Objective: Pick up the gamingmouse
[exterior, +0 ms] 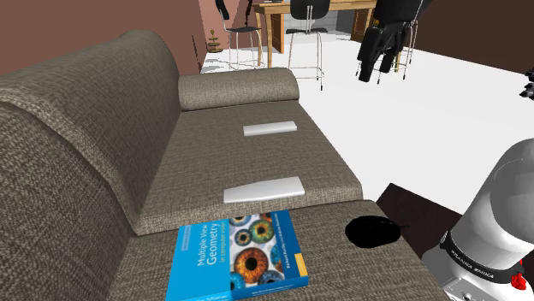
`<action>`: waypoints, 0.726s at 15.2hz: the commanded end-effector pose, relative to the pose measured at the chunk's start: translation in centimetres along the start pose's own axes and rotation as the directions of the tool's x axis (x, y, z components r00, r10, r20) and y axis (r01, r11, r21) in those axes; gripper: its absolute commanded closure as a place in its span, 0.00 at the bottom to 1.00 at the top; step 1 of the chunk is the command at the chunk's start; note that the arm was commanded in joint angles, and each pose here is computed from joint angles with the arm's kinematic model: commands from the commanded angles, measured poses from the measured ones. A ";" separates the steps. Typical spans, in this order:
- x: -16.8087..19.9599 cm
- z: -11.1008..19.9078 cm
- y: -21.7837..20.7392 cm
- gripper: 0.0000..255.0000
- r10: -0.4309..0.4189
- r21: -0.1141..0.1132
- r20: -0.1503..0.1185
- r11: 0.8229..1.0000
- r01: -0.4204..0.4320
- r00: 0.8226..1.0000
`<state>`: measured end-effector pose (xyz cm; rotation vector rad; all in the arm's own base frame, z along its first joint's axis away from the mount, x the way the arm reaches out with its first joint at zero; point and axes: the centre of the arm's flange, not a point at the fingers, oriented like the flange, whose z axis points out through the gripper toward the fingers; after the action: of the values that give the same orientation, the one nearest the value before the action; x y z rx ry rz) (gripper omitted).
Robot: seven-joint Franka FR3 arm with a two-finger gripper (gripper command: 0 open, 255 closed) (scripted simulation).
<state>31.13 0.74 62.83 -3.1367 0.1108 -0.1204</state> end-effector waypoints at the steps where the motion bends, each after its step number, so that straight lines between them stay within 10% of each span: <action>1: 0.0 0.0 0.0 0.00 0.000 0.000 0.000 1.000 0.000 1.000; 11: -4.6 9.2 -6.7 0.00 -0.323 0.072 0.062 0.945 0.319 0.944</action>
<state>28.35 6.95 54.35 -3.0759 -0.3469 -0.0195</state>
